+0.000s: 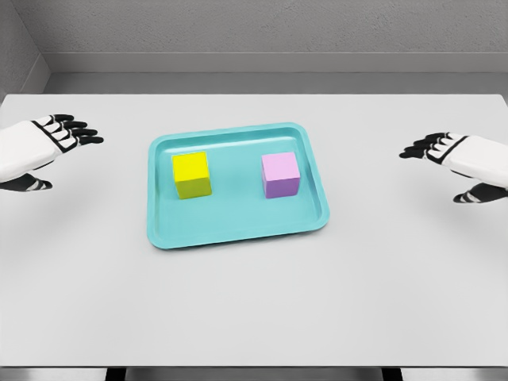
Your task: Push two cubes
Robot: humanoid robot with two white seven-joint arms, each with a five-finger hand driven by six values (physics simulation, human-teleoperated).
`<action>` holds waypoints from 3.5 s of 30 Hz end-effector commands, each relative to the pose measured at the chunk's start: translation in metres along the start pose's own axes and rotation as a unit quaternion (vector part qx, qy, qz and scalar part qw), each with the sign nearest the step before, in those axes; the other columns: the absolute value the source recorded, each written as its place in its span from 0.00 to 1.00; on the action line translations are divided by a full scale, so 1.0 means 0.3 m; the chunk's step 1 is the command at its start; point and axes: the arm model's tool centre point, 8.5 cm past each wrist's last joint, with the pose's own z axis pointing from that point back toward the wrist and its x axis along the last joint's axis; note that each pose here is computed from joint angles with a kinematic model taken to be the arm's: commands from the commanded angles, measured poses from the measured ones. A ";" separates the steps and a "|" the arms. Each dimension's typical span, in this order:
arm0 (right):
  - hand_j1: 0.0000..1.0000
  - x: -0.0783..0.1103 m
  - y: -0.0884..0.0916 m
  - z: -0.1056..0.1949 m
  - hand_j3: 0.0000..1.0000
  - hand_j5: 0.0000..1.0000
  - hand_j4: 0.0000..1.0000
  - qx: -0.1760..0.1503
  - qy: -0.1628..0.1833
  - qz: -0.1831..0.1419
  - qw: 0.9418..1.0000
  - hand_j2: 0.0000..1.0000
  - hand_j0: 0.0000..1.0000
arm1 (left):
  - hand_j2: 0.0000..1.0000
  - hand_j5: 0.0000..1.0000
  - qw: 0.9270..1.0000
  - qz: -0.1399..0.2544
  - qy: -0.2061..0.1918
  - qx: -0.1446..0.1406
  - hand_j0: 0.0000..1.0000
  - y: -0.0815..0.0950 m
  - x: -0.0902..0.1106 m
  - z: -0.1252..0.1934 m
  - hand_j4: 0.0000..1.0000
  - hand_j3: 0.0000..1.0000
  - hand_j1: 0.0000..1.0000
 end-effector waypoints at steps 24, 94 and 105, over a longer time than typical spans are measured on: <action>0.60 0.131 -0.133 -0.293 0.60 0.60 0.60 0.087 -0.075 0.160 0.980 0.60 0.60 | 0.69 0.69 0.998 -0.047 -0.002 -0.047 0.69 -0.035 0.016 -0.025 0.69 0.69 0.69; 0.52 0.313 -0.010 -0.710 0.52 0.52 0.52 0.055 -0.147 0.081 0.984 0.52 0.52 | 0.71 0.71 0.986 -0.084 -0.098 -0.101 0.71 -0.049 0.164 -0.358 0.71 0.71 0.71; 0.52 0.217 -0.020 -0.642 0.52 0.52 0.52 0.052 -0.110 0.073 0.990 0.52 0.52 | 0.71 0.71 0.987 -0.085 -0.100 -0.095 0.71 -0.025 0.167 -0.381 0.71 0.71 0.71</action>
